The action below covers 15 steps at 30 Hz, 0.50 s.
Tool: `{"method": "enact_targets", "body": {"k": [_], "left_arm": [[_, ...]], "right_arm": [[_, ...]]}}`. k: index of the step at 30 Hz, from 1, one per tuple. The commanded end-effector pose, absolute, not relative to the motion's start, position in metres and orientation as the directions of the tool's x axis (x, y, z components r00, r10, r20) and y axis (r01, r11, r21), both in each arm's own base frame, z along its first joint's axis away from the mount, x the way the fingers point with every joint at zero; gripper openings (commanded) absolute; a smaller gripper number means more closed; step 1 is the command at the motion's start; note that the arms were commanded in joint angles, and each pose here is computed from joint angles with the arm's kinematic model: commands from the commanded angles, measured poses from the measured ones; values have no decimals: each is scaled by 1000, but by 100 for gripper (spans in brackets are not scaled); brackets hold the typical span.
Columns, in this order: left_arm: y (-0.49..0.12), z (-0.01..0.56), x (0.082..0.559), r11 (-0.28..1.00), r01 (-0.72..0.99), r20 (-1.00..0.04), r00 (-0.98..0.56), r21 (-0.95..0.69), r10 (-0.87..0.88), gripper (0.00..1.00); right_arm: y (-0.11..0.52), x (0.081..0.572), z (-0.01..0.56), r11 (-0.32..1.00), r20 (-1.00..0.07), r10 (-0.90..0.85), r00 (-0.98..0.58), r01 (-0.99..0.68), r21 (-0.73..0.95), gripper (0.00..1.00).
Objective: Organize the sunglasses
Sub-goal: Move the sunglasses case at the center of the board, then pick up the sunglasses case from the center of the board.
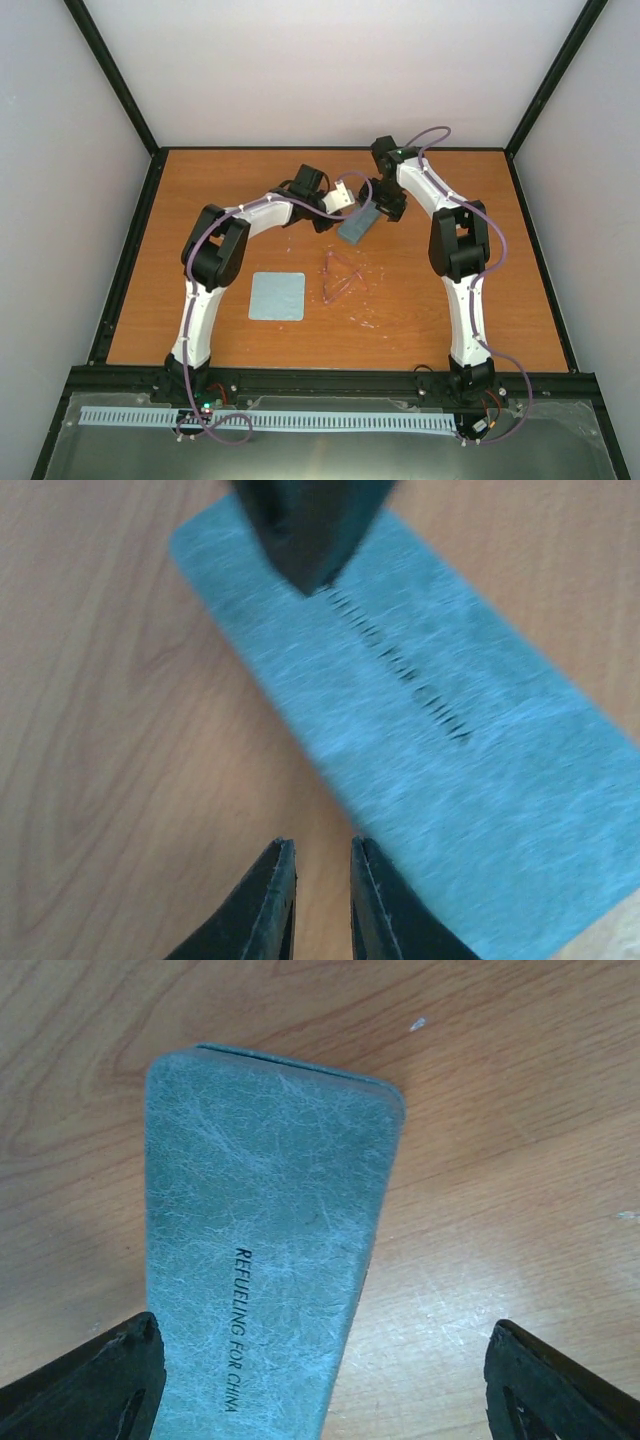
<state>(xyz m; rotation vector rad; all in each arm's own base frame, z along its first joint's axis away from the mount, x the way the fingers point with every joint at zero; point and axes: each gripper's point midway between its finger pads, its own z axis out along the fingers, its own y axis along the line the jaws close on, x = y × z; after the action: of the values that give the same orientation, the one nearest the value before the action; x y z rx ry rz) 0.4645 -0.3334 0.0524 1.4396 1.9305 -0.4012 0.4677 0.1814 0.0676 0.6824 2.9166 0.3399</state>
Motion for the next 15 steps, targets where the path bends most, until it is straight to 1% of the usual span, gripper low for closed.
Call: {"method": "enact_targets", "body": {"k": [1, 5, 9, 11, 12, 13, 14, 15], "left_arm": [[-358, 53, 447, 289, 949, -714, -116, 126, 691, 19], [-366, 48, 433, 262, 959, -717, -109, 106, 689, 19], [-376, 48, 418, 233, 971, -741, -113, 60, 662, 19], [-379, 54, 417, 241, 969, -755, -125, 45, 644, 21], [-379, 58, 420, 258, 965, -758, -133, 49, 639, 23], [-378, 63, 427, 286, 956, -758, -138, 67, 638, 29], [-374, 68, 434, 319, 944, -755, -145, 90, 640, 42], [-368, 73, 443, 353, 929, -752, -155, 110, 641, 50]], "right_arm": [[173, 467, 72, 884, -97, 447, -889, 422, 204, 85], [166, 471, 73, 883, -112, 450, -886, 424, 202, 85], [164, 476, 71, 883, -110, 447, -888, 417, 216, 85], [166, 478, 69, 891, -106, 426, -898, 396, 220, 85], [168, 480, 68, 897, -105, 412, -905, 382, 222, 85], [169, 480, 66, 904, -101, 395, -913, 367, 218, 85], [171, 483, 68, 917, -112, 364, -925, 335, 215, 85], [172, 484, 66, 930, -118, 337, -934, 310, 199, 85]]}}
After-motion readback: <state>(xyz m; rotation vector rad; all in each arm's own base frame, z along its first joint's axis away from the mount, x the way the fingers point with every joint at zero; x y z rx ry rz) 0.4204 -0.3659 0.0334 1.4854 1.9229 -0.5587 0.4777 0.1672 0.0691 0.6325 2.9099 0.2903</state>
